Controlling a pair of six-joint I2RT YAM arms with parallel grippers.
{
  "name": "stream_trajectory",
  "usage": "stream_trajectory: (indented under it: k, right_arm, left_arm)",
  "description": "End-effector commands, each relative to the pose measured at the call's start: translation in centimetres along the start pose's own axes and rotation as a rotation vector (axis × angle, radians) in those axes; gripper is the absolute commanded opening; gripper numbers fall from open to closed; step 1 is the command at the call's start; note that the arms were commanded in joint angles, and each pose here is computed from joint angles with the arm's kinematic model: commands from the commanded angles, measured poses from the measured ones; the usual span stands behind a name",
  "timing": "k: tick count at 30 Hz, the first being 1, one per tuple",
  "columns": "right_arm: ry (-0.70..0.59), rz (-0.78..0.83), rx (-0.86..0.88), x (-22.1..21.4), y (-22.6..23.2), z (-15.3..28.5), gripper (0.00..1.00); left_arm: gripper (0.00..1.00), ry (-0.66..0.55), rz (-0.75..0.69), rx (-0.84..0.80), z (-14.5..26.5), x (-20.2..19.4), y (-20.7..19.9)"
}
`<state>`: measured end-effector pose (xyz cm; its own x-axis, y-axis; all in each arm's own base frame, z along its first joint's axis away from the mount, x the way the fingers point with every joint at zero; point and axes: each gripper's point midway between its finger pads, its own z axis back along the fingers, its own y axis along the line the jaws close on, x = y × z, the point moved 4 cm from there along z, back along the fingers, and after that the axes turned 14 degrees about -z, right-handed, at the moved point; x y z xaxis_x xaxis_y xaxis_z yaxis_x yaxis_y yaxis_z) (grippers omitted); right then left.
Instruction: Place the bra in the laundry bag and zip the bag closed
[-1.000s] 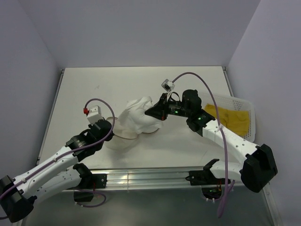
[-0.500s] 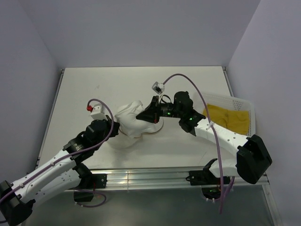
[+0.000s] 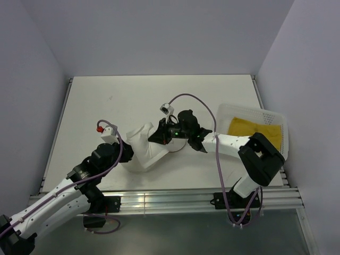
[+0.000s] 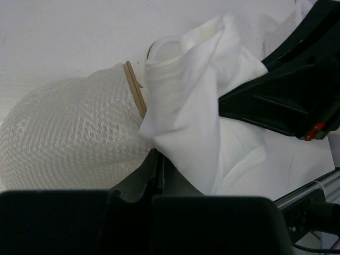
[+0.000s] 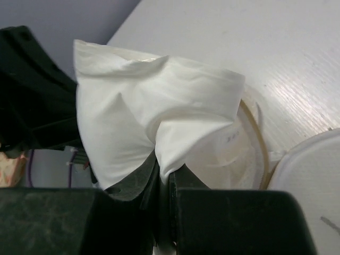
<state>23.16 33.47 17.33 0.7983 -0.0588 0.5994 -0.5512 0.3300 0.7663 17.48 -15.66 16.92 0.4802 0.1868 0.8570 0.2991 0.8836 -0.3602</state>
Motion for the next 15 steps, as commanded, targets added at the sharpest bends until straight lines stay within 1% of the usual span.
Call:
stream_trajectory:
  k: [1,4,6,7,9,13,15]
  right_arm:
    - [-0.051,0.031,-0.024,1.0,-0.1,-1.1,0.00]
    - [-0.070,0.053,-0.085,1.6,-0.7,-1.0,0.00]
    - [-0.109,0.094,-0.120,2.5,-0.5,-0.4,0.00]
    - [-0.111,0.101,-0.142,2.8,-0.5,-0.1,0.00]
    - [-0.129,0.148,-0.153,3.6,0.1,0.5,0.00]
    - [-0.101,0.188,-0.181,3.5,0.0,0.8,0.00]
    - [-0.079,0.238,-0.184,3.4,-0.1,1.1,0.00]
  left_arm:
    - [0.00,-0.025,0.041,-0.053,0.7,0.8,-0.9]
    - [0.00,-0.013,0.039,-0.012,1.2,0.6,-0.2]
    - [0.00,-0.009,0.044,0.015,1.5,0.7,0.2]
    - [0.00,0.009,0.040,0.029,1.5,0.3,0.4]
    - [0.00,0.013,0.042,0.024,1.5,0.3,0.3]
    - [0.00,0.028,0.033,0.058,1.3,0.5,0.5]
    - [0.00,0.018,0.021,0.041,1.1,0.9,0.1]
